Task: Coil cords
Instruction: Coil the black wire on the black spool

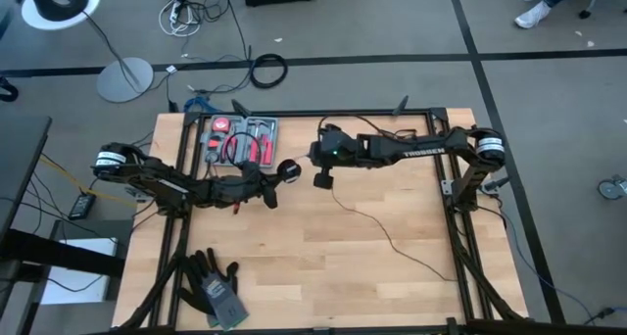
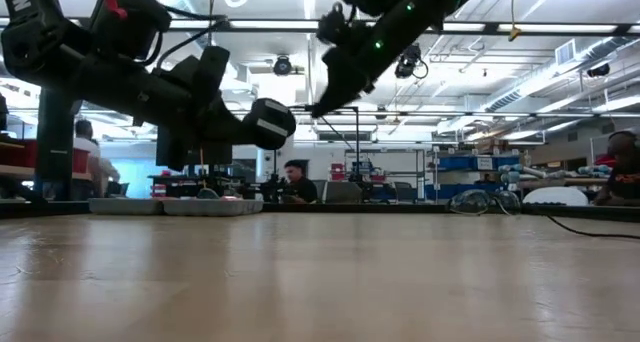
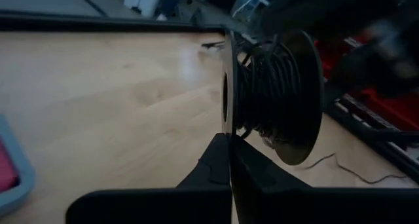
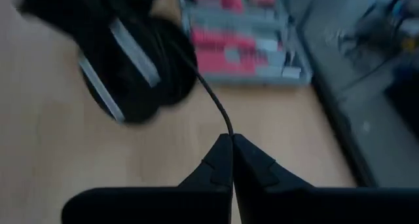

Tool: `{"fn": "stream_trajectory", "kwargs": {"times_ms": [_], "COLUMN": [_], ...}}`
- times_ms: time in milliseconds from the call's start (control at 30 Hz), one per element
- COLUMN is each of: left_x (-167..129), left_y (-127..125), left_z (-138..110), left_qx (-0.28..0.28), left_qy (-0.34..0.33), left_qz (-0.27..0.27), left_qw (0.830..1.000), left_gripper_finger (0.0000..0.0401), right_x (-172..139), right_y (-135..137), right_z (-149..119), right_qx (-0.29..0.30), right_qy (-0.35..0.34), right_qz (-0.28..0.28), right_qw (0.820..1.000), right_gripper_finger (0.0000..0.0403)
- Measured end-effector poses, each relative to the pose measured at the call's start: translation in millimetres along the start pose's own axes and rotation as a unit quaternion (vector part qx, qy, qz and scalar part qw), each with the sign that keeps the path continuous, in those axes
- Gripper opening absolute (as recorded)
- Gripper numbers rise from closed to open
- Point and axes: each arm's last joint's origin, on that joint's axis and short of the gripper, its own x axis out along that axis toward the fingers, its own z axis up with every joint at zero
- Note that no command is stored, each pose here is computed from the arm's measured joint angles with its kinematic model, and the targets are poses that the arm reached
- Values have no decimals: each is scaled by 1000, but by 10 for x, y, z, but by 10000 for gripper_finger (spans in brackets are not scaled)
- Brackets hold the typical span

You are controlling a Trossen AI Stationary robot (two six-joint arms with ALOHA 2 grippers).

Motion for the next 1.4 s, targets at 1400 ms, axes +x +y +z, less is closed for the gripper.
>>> {"fn": "stream_trajectory", "kwargs": {"times_ms": [1400], "left_x": [-13], "left_y": [-58], "left_z": [101], "left_qx": [16], "left_qy": [-62], "left_qz": [-7], "left_qw": [998], "left_gripper_finger": [0], "right_x": [168], "right_y": [621], "right_z": [-1293], "right_qx": [156], "right_qy": [-215], "right_qz": [138], "right_qw": [954], "right_gripper_finger": [15]}}
